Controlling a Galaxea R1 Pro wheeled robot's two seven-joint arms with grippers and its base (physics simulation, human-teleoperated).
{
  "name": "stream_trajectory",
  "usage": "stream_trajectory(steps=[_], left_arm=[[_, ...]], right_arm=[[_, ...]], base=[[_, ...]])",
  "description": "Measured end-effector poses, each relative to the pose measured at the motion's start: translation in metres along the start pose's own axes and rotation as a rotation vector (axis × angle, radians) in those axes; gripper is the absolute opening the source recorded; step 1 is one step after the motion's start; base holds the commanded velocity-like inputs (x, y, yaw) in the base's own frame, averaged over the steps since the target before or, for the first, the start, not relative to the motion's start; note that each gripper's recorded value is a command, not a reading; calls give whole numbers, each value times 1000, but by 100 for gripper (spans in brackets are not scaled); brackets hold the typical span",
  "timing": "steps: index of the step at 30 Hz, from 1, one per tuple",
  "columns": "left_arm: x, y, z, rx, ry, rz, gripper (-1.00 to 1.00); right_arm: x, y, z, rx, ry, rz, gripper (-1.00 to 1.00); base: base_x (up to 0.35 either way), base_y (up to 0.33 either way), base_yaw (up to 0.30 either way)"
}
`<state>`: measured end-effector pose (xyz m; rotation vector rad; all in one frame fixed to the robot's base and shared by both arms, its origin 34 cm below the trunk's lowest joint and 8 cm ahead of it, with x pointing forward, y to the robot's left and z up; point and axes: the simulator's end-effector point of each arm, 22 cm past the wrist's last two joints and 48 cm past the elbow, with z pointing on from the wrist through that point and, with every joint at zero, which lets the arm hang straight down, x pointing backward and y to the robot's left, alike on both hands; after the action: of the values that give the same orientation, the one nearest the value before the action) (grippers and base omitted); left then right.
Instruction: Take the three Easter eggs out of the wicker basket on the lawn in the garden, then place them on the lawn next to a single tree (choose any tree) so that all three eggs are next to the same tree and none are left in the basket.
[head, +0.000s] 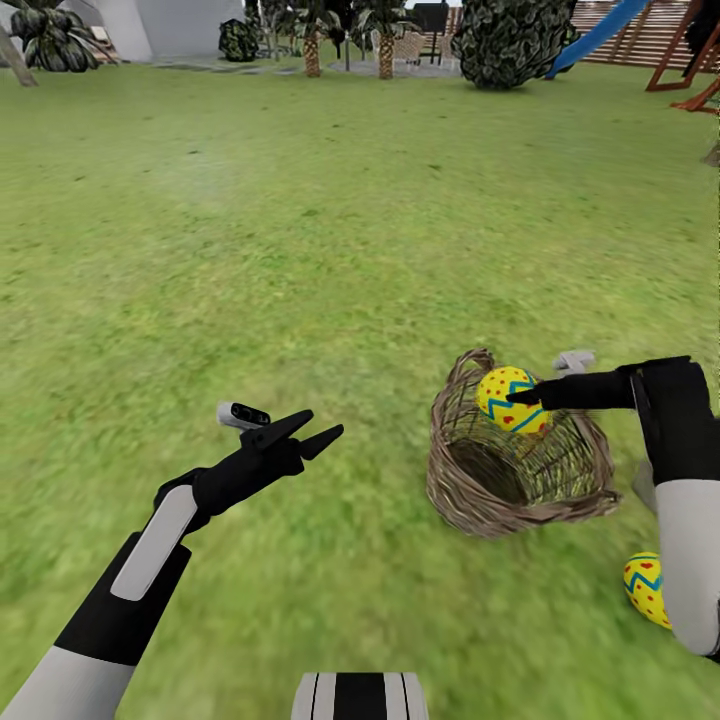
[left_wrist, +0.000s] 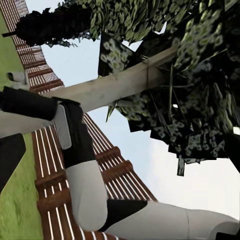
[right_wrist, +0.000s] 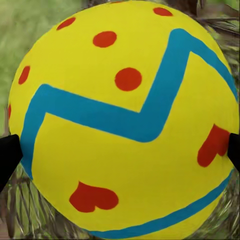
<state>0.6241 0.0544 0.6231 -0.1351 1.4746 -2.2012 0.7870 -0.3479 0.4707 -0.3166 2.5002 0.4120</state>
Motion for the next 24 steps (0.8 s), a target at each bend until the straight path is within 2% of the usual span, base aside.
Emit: stream_trajectory(steps=[2, 4, 6, 8, 10, 11, 12, 15, 19, 24], left_arm=[[0, -4, 1, 1, 2, 7, 100], [0, -7, 3, 0, 5, 16, 100], [0, -10, 4, -3, 8, 27, 100], [-1, -14, 4, -7, 10, 39, 100], [-5, -12, -3, -25, 9, 51, 100], [-7, -12, -5, -27, 6, 55, 100], [-10, -13, -7, -29, -2, 60, 100], [-13, -13, -9, -31, -9, 65, 100], [-14, -14, -9, -31, -11, 65, 100], [-15, -16, -9, -29, -13, 70, 100]], right_arm=[[-6, 11, -13, -19, -14, 13, -100], [-16, 16, -36, -13, -63, -3, -100], [-21, 16, -61, -15, -129, 8, -100], [-13, 11, -76, -35, -165, 51, -100], [1, -5, -102, -64, -244, 148, -100], [-2, -6, -118, -86, -292, 160, -100], [-4, -1, -126, -117, -314, 161, -100], [3, 5, -127, -148, -314, 167, -100], [7, 8, -125, -157, -309, 170, -100], [7, 9, -124, -157, -307, 171, -100]], base=[[0, 0, 0], [0, 0, 0], [0, 0, 0], [0, 0, 0], [0, 0, 0], [0, 0, 0], [0, 0, -17], [0, 0, -176], [0, 16, -284], [0, 246, -292]])
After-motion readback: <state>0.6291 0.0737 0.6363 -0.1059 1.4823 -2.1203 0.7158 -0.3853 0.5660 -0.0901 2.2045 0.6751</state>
